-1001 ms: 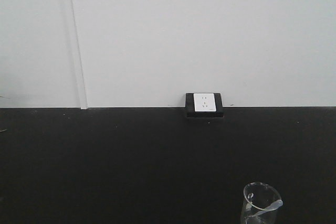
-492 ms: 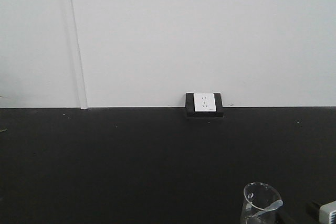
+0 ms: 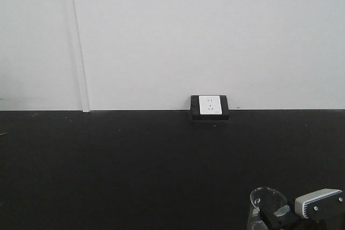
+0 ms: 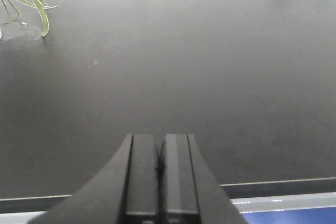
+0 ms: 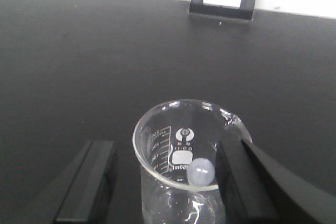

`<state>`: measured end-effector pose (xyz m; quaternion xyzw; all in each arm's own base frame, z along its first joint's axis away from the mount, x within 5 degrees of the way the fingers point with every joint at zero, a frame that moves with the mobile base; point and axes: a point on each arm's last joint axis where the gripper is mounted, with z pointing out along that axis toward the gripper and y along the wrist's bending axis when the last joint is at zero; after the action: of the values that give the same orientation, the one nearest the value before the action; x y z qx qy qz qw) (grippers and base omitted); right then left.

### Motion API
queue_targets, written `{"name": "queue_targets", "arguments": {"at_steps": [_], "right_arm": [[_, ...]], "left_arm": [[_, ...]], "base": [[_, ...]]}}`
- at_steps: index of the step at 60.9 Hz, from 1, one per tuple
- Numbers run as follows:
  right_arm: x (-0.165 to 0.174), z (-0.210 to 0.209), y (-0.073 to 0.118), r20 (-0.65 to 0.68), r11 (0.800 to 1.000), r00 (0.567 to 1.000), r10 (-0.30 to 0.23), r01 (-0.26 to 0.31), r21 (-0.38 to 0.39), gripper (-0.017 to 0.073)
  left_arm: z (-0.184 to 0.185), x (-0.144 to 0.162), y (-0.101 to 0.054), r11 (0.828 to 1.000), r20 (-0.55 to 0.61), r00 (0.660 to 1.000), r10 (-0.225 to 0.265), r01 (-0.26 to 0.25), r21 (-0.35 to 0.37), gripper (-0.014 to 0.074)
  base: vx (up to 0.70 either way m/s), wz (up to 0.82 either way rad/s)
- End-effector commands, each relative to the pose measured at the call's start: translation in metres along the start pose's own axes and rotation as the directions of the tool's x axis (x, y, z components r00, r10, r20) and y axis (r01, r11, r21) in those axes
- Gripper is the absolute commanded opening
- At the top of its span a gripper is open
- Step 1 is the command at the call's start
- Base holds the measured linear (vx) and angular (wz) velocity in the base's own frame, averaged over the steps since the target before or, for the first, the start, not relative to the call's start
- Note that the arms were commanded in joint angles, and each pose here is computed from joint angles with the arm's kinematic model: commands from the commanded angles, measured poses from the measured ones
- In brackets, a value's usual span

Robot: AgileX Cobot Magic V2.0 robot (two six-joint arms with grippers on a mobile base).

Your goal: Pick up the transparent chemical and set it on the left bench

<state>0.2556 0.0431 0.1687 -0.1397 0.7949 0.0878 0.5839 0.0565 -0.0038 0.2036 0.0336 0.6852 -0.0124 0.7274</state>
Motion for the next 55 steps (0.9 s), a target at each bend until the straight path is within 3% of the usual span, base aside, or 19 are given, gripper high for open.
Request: {"name": "queue_targets", "arguments": {"at_steps": [1, 14, 37, 55], "right_arm": [[-0.019, 0.003, -0.002, 0.134, 1.0, 0.991, -0.016, 0.016, -0.001, 0.045], [-0.018, 0.004, -0.004, 0.135, 0.999, 0.99, -0.048, 0.045, 0.025, 0.0322], [-0.024, 0.0, -0.008, 0.154, 0.997, 0.988, -0.034, 0.023, 0.07, 0.0004], [-0.079, -0.066, -0.002, 0.228, 0.99, 0.971, -0.078, 0.048, 0.132, -0.0008]], "left_arm": [[-0.001, -0.003, 0.0, 1.0, 0.081, 0.997, -0.009, 0.009, -0.002, -0.0003], [-0.001, -0.003, 0.0, 1.0, 0.081, 0.997, -0.009, 0.009, -0.002, -0.0003], [-0.001, -0.003, 0.0, 1.0, 0.081, 0.997, -0.009, 0.009, -0.002, -0.0003], [-0.001, -0.003, 0.0, 1.0, 0.081, 0.997, -0.009, 0.009, -0.002, -0.0003]], "base": [[0.0, 0.0], [0.0, 0.0], [0.0, 0.0], [0.0, 0.0]]}}
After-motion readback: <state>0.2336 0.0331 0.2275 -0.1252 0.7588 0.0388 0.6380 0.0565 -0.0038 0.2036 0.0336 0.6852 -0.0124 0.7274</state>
